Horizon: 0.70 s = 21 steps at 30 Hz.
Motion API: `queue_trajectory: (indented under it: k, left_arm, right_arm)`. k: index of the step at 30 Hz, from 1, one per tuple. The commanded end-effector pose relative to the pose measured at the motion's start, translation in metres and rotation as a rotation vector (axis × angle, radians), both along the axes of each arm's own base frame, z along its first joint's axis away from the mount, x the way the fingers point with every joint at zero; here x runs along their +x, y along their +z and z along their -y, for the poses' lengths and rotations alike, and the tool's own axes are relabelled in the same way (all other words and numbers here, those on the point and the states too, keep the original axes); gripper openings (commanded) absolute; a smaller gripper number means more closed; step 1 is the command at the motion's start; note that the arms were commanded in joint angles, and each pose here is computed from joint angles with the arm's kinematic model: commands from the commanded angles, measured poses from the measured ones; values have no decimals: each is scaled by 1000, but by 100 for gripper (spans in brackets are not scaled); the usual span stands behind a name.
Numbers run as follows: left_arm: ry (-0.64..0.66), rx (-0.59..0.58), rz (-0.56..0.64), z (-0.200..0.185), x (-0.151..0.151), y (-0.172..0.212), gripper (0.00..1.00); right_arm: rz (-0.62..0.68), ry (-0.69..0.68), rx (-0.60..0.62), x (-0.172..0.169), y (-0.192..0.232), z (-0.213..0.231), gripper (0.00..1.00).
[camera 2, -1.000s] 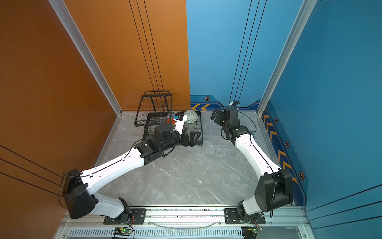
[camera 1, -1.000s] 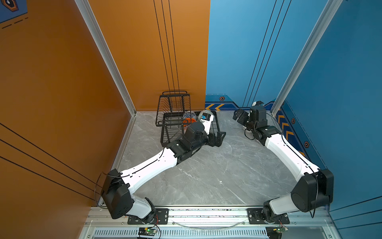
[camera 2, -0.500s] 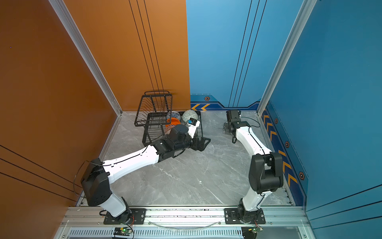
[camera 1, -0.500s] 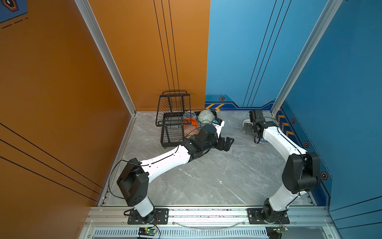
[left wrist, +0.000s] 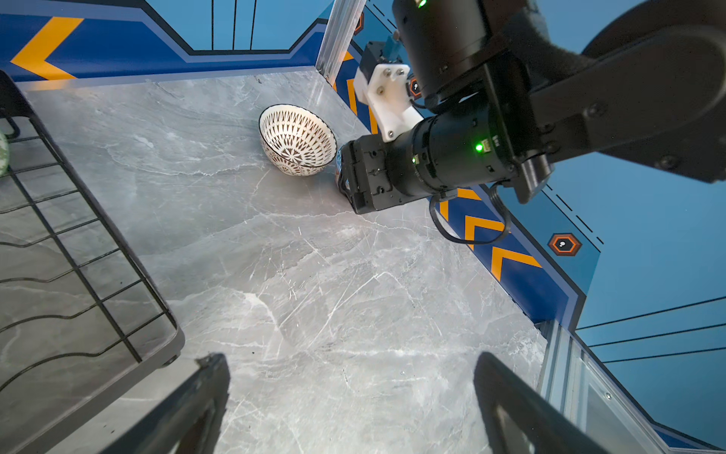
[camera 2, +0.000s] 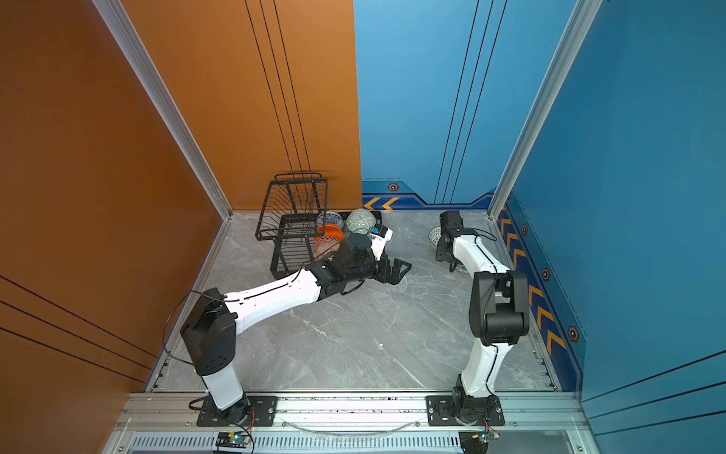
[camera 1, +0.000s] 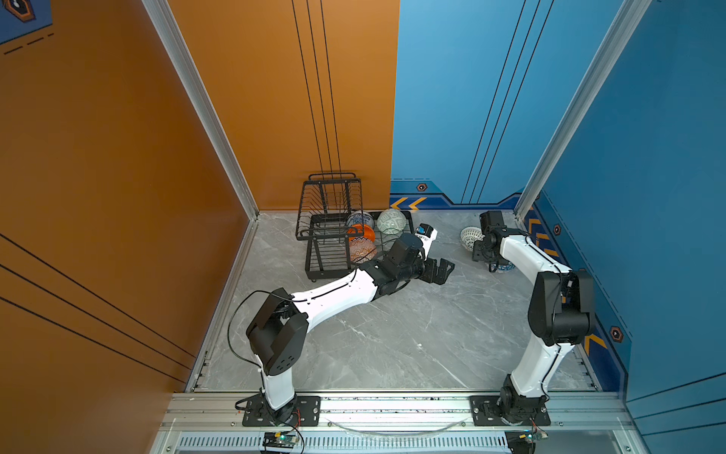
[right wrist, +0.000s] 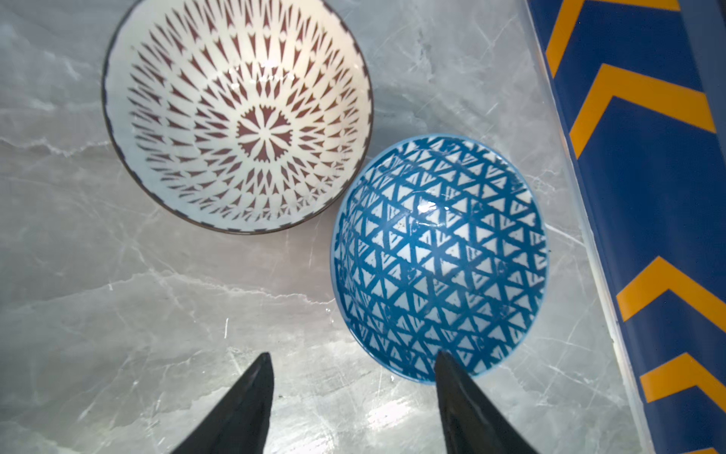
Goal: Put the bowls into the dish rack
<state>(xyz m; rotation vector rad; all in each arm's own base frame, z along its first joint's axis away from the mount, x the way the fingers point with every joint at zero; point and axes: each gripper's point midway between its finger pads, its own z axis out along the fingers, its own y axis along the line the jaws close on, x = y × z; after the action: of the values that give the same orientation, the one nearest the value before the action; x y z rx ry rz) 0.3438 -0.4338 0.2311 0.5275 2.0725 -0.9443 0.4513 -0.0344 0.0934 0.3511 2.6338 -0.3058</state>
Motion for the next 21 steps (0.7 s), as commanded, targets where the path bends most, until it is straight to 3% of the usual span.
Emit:
queue_trajectory:
  k: [1,4,14,21]
  left_arm:
    - [-11,-36,3,4,5,12,98]
    - [-9,-35,-1,3,5,10,98]
    - [3,-27,-5,-6,7,8,98]
    - [12,-28,-5,-11,9,9,98]
  right_arm:
    - [-22,16,19,3,-3,-5,59]
    - [-30,14,20,4,-9,-4,53]
    - [-71,-31,44,5,-33,15,46]
    - [-72,-18,54,12,-38,12,35]
